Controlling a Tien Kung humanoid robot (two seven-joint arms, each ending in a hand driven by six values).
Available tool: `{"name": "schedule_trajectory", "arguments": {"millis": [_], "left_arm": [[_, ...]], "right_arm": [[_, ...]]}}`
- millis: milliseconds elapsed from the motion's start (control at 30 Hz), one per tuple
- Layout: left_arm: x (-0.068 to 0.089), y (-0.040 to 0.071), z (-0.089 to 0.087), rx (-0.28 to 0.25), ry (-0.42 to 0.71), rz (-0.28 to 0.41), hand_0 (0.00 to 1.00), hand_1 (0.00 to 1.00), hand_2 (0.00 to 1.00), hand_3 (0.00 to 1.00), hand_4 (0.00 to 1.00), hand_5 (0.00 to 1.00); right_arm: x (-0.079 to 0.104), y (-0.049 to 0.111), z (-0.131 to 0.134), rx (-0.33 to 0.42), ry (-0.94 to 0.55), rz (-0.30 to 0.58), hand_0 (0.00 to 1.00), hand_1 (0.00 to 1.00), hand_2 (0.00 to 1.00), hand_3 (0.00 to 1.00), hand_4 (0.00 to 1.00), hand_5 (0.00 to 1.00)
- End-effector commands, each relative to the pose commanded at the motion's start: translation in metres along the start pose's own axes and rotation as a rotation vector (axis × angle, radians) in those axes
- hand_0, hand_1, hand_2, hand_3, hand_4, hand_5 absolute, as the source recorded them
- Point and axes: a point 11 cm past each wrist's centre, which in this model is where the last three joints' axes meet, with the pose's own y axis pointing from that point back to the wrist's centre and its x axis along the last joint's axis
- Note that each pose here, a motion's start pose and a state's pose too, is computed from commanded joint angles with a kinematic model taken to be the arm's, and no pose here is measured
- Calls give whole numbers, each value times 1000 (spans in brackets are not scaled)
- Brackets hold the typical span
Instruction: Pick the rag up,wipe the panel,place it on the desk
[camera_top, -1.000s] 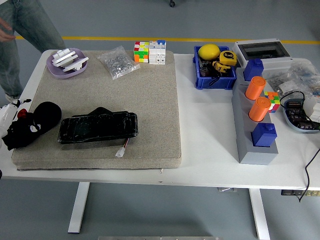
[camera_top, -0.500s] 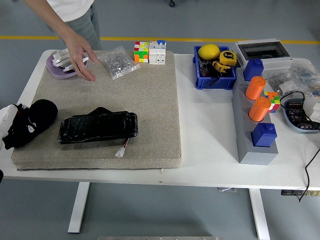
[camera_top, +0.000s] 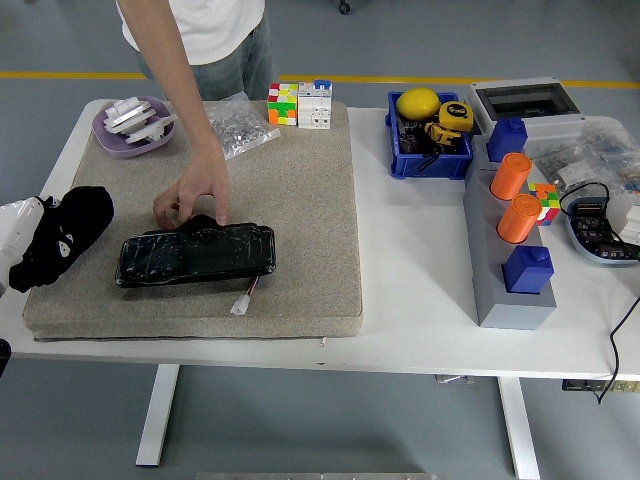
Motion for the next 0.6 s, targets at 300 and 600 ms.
{"name": "schedule_trajectory", "arguments": {"millis": [300, 600], "left_arm": [[11, 12, 22, -49, -29, 42, 258, 282, 590, 508, 226, 2], [-9, 22, 45, -110, -11, 4, 259, 279, 587, 507, 228, 2]], "right_arm": [[-1, 0, -1, 1, -4, -1, 779, 682, 685, 614, 998, 489], [-1, 0, -5, 9, -4, 1, 779, 682, 684, 615, 998, 489]]}}
